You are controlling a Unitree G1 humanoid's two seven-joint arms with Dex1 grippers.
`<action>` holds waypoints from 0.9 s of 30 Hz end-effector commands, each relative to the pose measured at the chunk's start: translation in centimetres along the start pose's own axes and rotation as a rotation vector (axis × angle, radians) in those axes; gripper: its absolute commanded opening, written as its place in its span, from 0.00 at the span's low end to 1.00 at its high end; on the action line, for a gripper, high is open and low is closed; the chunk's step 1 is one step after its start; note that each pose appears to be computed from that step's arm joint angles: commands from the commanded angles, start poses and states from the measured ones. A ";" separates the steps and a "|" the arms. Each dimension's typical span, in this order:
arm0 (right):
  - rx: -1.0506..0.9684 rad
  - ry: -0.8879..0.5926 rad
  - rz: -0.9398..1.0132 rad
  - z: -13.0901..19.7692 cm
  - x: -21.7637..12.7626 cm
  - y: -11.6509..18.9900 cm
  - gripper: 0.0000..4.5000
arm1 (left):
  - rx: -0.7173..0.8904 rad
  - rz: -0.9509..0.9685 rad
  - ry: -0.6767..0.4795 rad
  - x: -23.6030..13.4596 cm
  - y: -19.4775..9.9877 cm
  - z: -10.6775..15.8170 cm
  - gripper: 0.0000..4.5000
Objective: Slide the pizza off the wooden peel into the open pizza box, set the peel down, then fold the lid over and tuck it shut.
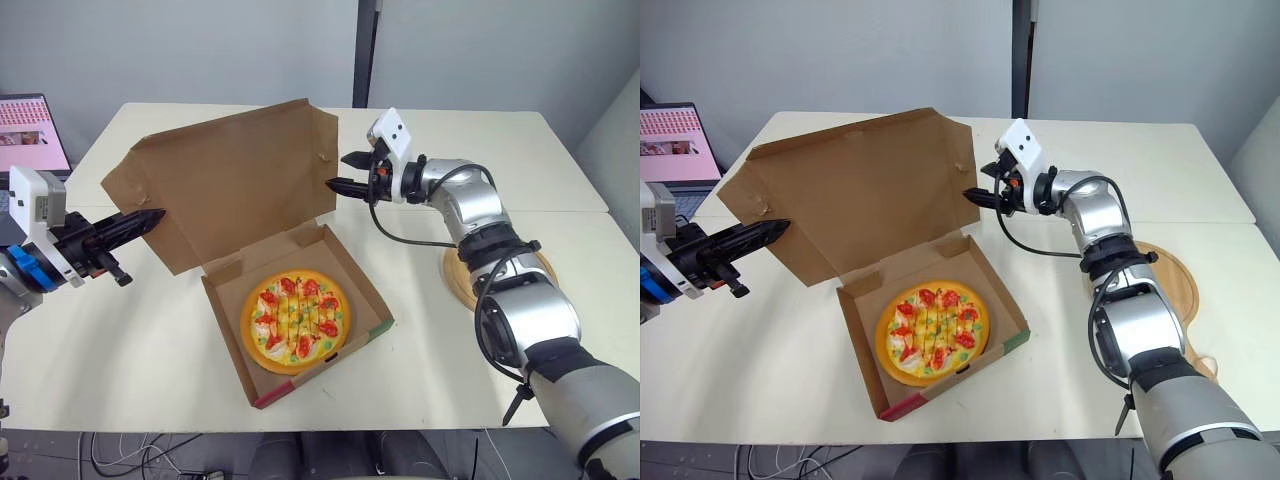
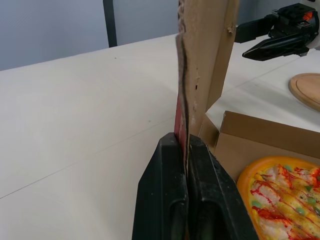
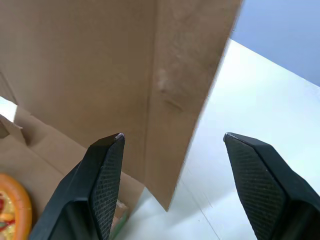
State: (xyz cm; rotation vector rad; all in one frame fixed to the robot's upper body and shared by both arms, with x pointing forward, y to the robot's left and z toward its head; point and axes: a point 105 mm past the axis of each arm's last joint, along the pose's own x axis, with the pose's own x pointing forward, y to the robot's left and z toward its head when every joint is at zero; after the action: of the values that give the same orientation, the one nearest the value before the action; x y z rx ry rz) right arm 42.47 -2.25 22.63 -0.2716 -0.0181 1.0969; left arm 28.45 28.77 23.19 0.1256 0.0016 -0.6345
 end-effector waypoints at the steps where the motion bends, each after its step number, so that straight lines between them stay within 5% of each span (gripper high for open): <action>1: -0.025 -0.060 0.018 2.3 0.9 0.5 0.67 | 0.032 -0.001 -0.041 -0.3 -0.1 1.4 0.00; 10: -0.073 -0.051 0.003 2.4 1.0 0.4 0.01 | 0.031 0.021 -0.028 -0.3 0.0 1.1 0.00; 27: -0.095 -0.010 -0.320 1.5 -5.3 -1.6 0.01 | 0.015 -0.076 -0.052 9.1 -2.8 3.8 0.00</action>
State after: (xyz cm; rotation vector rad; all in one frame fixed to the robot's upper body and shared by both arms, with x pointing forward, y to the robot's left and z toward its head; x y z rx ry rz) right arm 42.13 -7.61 22.77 -0.3298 -0.0468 0.7899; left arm 34.01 22.02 25.10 0.1036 -0.0051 -0.6652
